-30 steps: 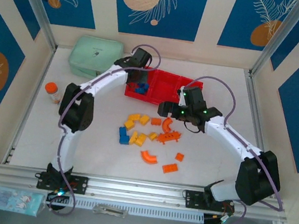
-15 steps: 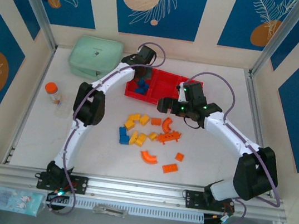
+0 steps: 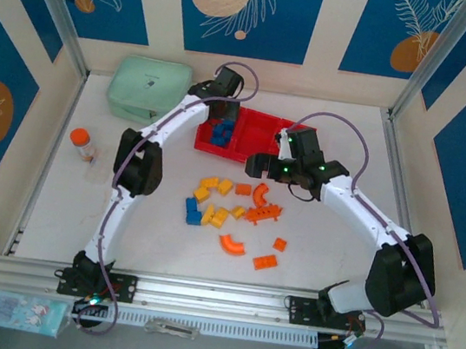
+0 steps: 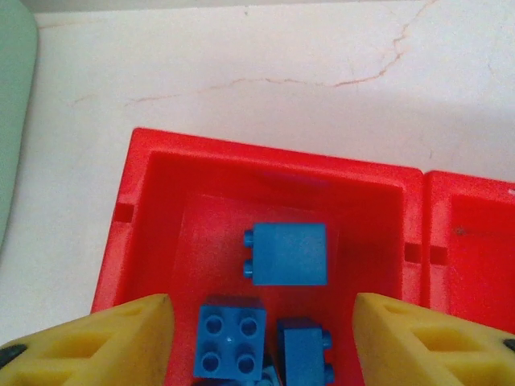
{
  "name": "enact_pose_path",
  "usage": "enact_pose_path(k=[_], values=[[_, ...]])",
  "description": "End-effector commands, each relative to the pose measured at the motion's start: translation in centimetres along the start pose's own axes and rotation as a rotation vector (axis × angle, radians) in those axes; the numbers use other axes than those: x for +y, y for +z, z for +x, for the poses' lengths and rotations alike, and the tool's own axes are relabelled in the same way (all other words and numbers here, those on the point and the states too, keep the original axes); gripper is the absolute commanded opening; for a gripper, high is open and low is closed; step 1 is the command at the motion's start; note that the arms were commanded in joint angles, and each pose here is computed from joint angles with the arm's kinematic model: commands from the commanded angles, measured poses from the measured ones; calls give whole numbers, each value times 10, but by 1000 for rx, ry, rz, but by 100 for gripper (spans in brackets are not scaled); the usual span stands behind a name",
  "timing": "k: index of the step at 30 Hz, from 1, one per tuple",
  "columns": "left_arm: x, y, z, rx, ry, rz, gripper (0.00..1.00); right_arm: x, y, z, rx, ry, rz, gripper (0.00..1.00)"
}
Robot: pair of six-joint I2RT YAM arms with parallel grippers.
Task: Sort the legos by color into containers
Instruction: Place the lego in the container, then pick up the lego from the center of the table.
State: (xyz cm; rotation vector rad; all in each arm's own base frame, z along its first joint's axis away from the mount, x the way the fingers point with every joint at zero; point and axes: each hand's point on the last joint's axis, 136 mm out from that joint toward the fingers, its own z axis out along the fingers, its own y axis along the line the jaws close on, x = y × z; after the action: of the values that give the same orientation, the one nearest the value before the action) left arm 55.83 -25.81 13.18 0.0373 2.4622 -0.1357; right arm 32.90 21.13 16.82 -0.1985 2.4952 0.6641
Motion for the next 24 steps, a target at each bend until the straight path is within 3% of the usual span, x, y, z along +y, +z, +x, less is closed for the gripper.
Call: enact_pose_path(k=[1,8,12,17,24], values=[[-1,-43,-4,23,-30,60,61,7,-15,4,12,-18,-25,99],[1,-100,52,83,-30,117,63,10,-11,30,65,-3,-39,99],[12,-125,108,135,-55,136,64,18,-7,48,100,-16,-46,99],[28,-141,182,244,-75,122,65,25,1,71,147,-16,-22,99],[39,-153,253,334,-83,79,67,43,15,106,202,-88,-2,99]])
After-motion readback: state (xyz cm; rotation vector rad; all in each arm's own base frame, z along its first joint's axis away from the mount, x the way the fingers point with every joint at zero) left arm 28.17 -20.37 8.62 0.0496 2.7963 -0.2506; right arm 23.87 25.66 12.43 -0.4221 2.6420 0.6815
